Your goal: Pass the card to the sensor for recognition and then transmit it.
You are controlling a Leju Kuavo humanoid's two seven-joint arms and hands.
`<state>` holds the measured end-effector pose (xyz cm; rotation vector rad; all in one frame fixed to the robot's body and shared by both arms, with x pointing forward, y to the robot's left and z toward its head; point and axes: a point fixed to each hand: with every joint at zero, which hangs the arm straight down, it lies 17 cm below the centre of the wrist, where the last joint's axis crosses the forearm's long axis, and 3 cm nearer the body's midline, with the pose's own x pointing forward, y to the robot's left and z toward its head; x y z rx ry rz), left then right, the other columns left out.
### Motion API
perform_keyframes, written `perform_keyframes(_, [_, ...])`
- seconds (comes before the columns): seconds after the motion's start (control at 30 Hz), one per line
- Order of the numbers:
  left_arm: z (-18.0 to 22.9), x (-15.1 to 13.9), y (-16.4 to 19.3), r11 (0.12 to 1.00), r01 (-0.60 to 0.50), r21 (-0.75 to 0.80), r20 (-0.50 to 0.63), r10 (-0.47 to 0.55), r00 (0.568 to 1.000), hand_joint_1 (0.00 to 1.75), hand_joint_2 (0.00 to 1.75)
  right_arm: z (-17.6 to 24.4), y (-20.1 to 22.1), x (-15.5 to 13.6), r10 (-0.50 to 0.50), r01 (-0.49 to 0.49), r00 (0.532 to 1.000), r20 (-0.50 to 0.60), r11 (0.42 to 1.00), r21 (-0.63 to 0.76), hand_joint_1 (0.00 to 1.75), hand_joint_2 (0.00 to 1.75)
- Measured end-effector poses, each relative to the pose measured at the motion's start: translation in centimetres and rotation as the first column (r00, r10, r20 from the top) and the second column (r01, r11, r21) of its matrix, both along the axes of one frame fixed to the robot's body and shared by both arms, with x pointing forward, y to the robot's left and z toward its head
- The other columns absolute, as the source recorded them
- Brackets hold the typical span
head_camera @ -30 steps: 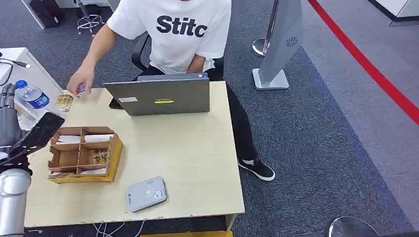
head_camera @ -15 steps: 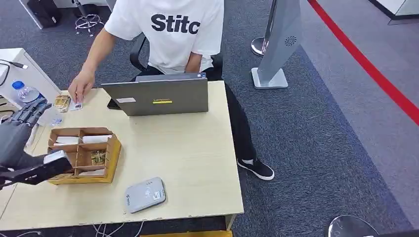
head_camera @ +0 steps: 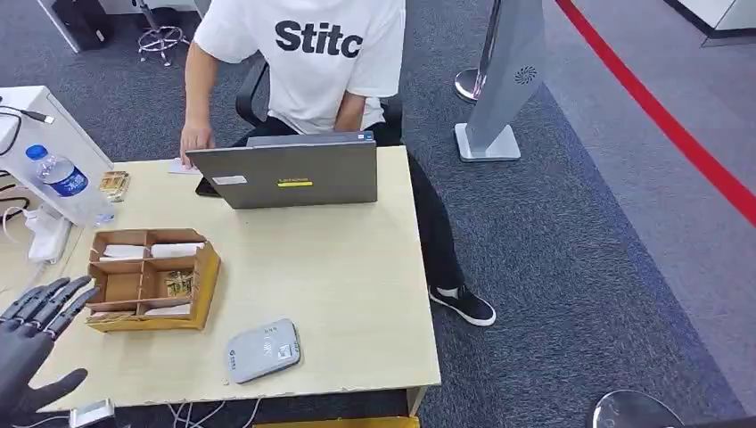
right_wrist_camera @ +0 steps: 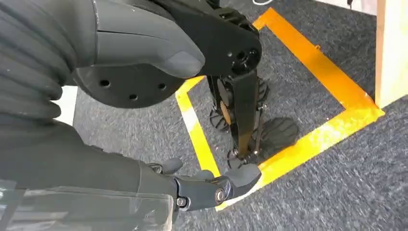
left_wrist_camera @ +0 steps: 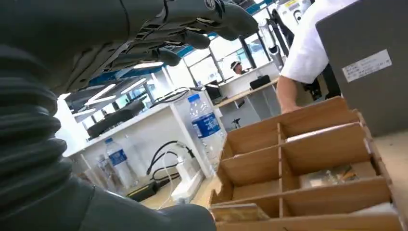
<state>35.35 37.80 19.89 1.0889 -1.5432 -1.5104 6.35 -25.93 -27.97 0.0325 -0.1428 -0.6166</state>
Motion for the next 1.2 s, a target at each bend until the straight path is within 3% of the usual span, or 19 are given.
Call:
perform_keyframes(0.27, [-0.9, -1.5, 0.9, 1.000, -0.027, -0.003, -0.026, 0.027, 0.999, 0.00, 1.75, 0.0, 0.1, -0.1, 0.021, -0.021, 1.000, 0.000, 1.000, 0.000, 0.00, 1.75])
perform_keyframes(0.43, [-1.5, -1.3, 1.4, 0.998, -0.066, 0.013, 0.021, 0.065, 0.998, 0.00, 1.75, 0.0, 0.6, -0.2, 0.040, -0.040, 0.999, -0.007, 0.999, 0.007, 0.00, 1.75])
perform_keyframes(1.2, [-3.4, -0.9, 2.2, 0.993, -0.119, -0.013, 0.000, 0.119, 0.993, 0.00, 1.75, 0.0, 0.8, -0.2, 0.065, -0.065, 0.998, -0.007, 0.998, 0.007, 0.00, 1.75])
